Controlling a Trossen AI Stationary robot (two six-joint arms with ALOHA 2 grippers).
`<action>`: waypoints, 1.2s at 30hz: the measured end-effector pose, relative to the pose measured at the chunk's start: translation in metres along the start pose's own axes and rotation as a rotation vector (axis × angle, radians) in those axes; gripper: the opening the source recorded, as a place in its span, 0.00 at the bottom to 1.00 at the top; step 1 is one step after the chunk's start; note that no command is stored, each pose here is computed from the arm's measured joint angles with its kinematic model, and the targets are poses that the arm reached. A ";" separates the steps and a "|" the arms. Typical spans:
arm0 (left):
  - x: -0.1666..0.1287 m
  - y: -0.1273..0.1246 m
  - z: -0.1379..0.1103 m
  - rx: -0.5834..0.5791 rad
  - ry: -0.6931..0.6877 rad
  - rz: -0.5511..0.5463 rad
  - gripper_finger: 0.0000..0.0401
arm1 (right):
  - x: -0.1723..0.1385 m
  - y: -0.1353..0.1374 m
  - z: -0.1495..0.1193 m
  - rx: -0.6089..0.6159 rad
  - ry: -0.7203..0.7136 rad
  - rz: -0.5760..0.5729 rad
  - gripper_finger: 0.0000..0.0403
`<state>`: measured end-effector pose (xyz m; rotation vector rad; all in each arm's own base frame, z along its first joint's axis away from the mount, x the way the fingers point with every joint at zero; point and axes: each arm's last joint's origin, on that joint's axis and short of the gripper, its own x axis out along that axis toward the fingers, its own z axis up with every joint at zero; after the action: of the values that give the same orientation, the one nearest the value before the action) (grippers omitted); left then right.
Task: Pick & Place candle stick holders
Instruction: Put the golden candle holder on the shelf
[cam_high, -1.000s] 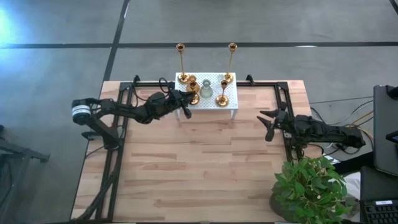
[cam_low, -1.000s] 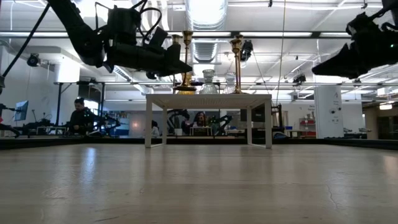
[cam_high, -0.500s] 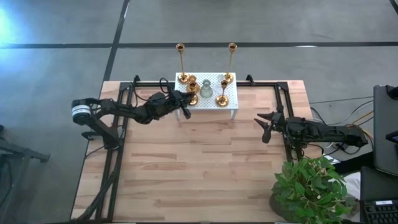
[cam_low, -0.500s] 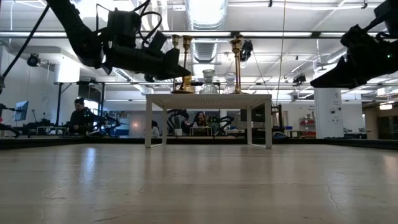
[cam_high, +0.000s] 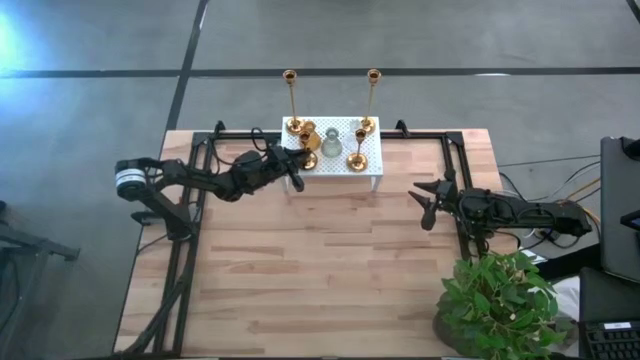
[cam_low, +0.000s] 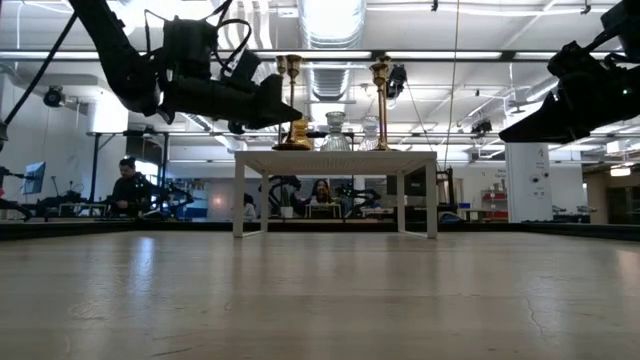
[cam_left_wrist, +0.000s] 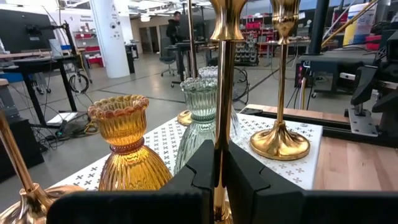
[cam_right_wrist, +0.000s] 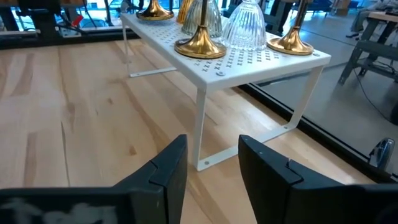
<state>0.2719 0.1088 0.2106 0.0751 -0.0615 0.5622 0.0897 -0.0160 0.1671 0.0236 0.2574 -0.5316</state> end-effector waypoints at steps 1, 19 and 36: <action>0.000 0.000 0.000 0.000 0.001 0.000 0.05 | 0.000 0.000 0.000 0.000 0.001 0.000 0.35; 0.001 0.006 -0.002 -0.039 0.011 -0.049 0.05 | 0.000 0.000 0.000 0.002 0.001 0.000 0.29; 0.002 0.009 -0.005 -0.035 0.037 -0.047 0.05 | 0.000 0.000 0.000 -0.001 0.001 0.000 0.31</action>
<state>0.2687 0.1177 0.2066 0.0318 -0.0336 0.5154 0.0898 -0.0160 0.1670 0.0233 0.2585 -0.5320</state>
